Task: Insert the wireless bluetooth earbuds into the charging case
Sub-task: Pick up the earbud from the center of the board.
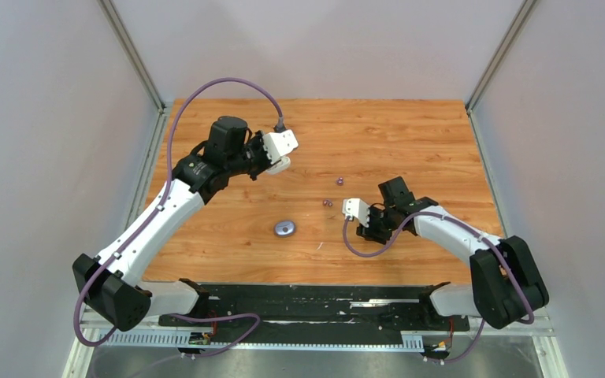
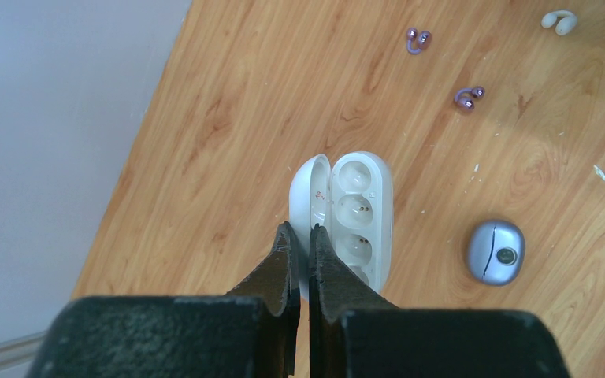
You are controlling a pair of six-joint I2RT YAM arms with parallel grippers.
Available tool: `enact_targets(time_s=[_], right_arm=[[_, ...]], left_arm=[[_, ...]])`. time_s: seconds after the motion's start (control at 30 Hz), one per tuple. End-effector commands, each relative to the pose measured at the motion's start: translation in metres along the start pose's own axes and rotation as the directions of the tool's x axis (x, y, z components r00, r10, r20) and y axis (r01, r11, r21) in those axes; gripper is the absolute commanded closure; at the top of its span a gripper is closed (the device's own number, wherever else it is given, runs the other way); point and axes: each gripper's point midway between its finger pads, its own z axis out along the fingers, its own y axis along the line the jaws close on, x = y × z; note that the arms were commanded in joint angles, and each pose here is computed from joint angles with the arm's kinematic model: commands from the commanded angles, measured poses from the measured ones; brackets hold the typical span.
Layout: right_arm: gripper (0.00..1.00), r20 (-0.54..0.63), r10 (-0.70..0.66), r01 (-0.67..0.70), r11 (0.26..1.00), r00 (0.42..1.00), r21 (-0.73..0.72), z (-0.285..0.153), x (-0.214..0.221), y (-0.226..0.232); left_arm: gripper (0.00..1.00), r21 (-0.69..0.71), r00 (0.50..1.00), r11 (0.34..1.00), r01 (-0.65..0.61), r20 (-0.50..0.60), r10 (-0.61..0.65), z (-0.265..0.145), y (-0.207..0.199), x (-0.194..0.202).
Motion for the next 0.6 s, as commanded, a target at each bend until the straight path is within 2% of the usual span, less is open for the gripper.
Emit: enact_targets(time_s=[0.0,0.47,0.57], right_arm=[[0.61,0.044,-0.067,0.067,0.998,0.997,-0.013,0.007,-0.006,-0.005],[0.68,0.041,-0.057,0.061,0.992,0.998,-0.11,0.017,0.001,-0.008],[0.74,0.04,-0.062,0.066,0.99,0.997,-0.126,0.018,0.002,-0.007]], left_arm=[[1.0,-0.044,0.998,0.999,0.0,0.065,0.003,-0.008,0.014,-0.022],[1.0,-0.05,0.998,0.999,0.005,0.063,-0.002,-0.008,0.016,-0.021],[1.0,-0.052,0.998,0.999,0.003,0.061,0.0,-0.008,0.016,-0.02]])
